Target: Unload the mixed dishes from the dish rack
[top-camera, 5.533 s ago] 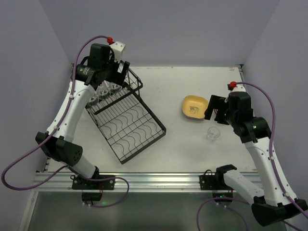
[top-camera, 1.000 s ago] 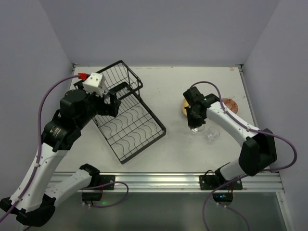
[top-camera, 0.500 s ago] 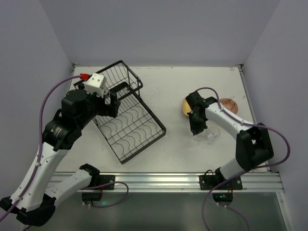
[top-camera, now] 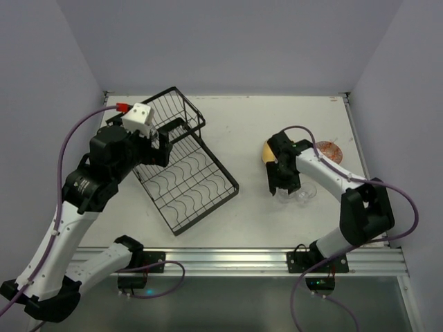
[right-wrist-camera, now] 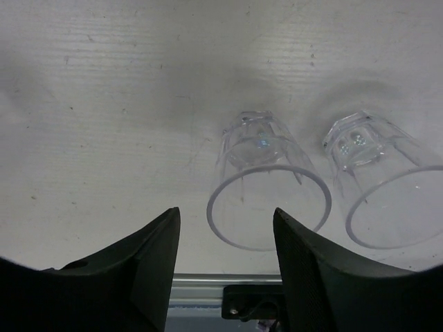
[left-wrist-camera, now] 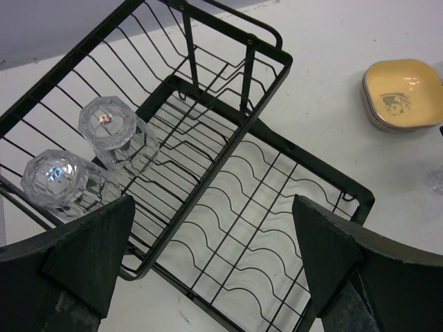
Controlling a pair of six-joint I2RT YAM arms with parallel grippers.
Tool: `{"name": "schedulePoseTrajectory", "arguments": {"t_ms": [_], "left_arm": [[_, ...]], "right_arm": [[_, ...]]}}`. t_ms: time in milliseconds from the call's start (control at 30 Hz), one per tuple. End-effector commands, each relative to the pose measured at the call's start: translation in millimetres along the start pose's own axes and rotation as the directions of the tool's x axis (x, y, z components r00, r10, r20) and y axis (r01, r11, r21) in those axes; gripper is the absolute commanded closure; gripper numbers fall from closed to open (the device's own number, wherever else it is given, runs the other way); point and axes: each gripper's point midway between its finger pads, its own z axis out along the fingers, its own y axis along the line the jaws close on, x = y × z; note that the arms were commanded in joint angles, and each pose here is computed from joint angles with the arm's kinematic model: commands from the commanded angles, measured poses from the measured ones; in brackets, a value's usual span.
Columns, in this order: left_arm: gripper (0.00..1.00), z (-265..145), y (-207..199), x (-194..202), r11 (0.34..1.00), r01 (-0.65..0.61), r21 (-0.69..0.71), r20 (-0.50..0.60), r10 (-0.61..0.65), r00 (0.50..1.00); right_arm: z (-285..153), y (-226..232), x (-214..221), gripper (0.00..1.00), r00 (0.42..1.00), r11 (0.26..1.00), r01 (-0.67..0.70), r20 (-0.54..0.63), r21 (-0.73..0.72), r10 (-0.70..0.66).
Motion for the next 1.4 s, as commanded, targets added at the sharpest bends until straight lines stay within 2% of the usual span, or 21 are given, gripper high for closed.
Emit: {"name": "schedulePoseTrajectory", "arguments": {"t_ms": [0, 33, 67, 167, 200, 300, 333, 400, 500, 567, 867, 1067, 1367], "left_arm": [[0.0, -11.9, 3.2, -29.9, 1.0, -0.014, -0.014, 0.065, 0.015, 0.998], [0.0, -9.8, 3.3, -30.6, 1.0, -0.013, -0.017, 0.052, 0.014, 0.999], [0.0, -10.3, 3.6, -34.2, 1.0, -0.011, -0.02, 0.052, 0.012, 0.999], [0.0, -10.7, 14.1, -44.5, 0.996, -0.002, -0.086, 0.043, 0.005, 0.999], [0.0, -10.0, 20.2, -45.8, 0.993, -0.008, -0.122, 0.036, 0.013, 0.999], [0.0, -3.5, 31.4, -48.3, 0.981, -0.047, -0.189, -0.012, 0.045, 0.999], [0.0, 6.4, 34.9, -42.4, 0.975, -0.068, -0.213, -0.063, 0.056, 0.996], [0.0, 14.9, 46.9, -48.2, 0.953, -0.085, -0.291, -0.089, 0.061, 0.994], [0.0, 30.3, 57.4, -45.9, 0.939, -0.139, -0.315, -0.154, 0.094, 0.984], [0.0, 36.4, 75.8, -42.8, 0.932, -0.128, -0.338, -0.182, 0.069, 0.981], [0.0, 85.0, 87.5, -12.7, 0.951, -0.231, -0.206, -0.338, 0.153, 0.929], [0.0, 93.8, 82.6, 2.6, 0.97, -0.208, -0.122, -0.369, 0.15, 0.917], [0.0, 113.0, 88.2, 24.4, 0.976, -0.19, -0.108, -0.436, 0.126, 0.891]], "right_arm": [[-46.2, -3.8, -19.2, 0.41, 0.99, 1.0, -0.017, 0.139, -0.022, 0.02], [-56.0, -5.6, -17.7, 0.39, 0.989, 1.0, -0.018, 0.149, -0.024, 0.022], [-78.0, -5.1, -24.8, 0.38, 0.976, 0.999, -0.021, 0.218, -0.05, 0.032], [-115.7, -10.9, -26.6, 0.35, 0.949, 0.997, -0.03, 0.312, -0.074, 0.052], [-142.1, -12.8, -31.0, 0.34, 0.917, 0.994, -0.034, 0.392, -0.106, 0.073], [-181.8, -15.0, -33.0, 0.32, 0.849, 0.986, -0.015, 0.519, -0.167, 0.101], [-191.0, -13.3, -36.7, 0.31, 0.823, 0.982, -0.002, 0.557, -0.19, 0.109], [-202.1, -7.3, -32.0, 0.31, 0.8, 0.97, 0.045, 0.591, -0.239, 0.109], [-204.5, -1.9, -29.7, 0.31, 0.79, 0.961, 0.087, 0.606, -0.263, 0.095], [-203.8, -3.4, -28.4, 0.31, 0.785, 0.962, 0.094, 0.613, -0.256, 0.086], [-202.6, 7.4, -17.9, 0.31, 0.79, 0.948, 0.154, 0.612, -0.277, 0.05], [-203.8, 7.4, -14.5, 0.31, 0.792, 0.953, 0.164, 0.61, -0.255, 0.027], [-203.7, 10.6, -14.2, 0.31, 0.794, 0.952, 0.177, 0.607, -0.251, 0.012]]}}
